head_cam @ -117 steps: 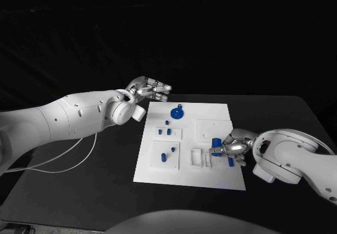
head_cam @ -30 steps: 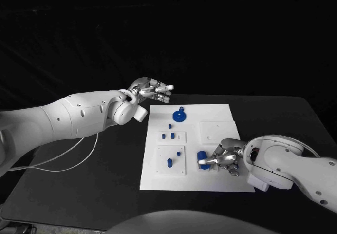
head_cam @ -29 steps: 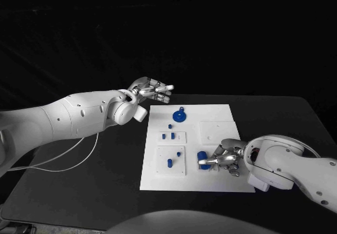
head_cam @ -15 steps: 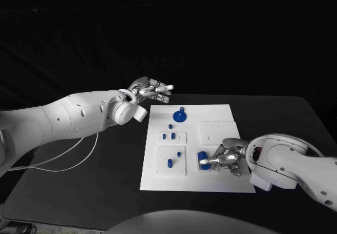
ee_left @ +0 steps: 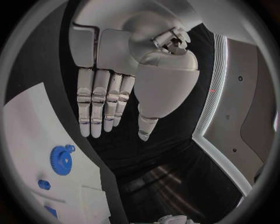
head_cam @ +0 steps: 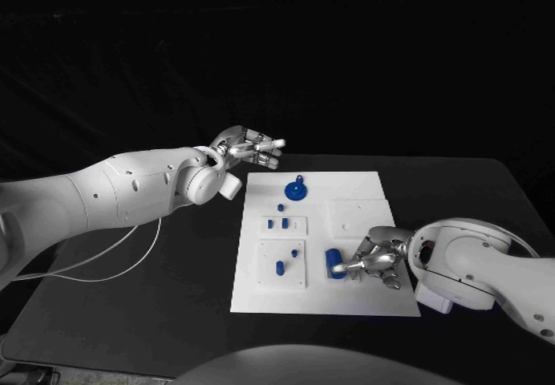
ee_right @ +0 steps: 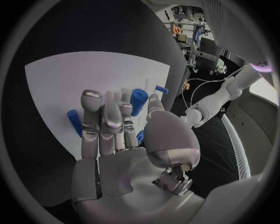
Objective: Assemble the parts on the task board
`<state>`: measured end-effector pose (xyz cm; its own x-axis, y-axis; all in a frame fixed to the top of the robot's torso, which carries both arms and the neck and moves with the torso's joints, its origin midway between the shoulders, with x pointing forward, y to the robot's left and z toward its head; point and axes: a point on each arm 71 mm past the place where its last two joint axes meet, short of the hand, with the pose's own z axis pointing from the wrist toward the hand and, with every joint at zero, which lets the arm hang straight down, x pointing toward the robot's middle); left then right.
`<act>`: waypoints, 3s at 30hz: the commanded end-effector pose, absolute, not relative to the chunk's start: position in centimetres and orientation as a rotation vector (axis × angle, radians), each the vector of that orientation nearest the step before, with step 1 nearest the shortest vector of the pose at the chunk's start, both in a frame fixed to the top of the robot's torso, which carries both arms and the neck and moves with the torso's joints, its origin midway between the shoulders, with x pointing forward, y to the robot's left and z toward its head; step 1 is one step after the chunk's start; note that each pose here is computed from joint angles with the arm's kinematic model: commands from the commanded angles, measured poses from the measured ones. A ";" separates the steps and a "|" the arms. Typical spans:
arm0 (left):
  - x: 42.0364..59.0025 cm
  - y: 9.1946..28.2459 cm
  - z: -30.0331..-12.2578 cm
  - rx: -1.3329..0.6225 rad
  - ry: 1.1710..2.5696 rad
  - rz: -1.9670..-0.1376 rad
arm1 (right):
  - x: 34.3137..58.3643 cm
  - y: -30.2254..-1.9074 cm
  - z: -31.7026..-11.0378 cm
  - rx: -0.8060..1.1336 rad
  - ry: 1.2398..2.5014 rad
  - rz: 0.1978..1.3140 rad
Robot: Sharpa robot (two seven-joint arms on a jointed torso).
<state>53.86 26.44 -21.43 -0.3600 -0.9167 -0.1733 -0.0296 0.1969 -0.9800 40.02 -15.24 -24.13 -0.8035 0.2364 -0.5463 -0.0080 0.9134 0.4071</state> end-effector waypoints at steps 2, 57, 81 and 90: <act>53.8 26.3 -21.4 -0.911 1.609 -1.297 | 39.7 -15.3 -23.9 0.109 2.485 0.512; 53.8 26.4 -21.4 -0.910 1.613 -1.300 | 40.9 -14.9 -24.6 0.092 2.460 0.431; 53.7 26.5 -21.3 -0.896 1.601 -1.307 | 43.0 -21.3 -21.9 0.228 2.377 0.460; 53.5 26.8 -21.3 -0.884 1.603 -1.299 | 44.0 -25.3 -21.5 0.181 2.391 0.291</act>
<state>53.60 26.98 -21.37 -0.3602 -0.9145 -0.1843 -0.0237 0.2065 -0.9782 44.13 -25.13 -21.33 -0.7071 0.2968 -0.6418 0.1053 0.9417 0.3195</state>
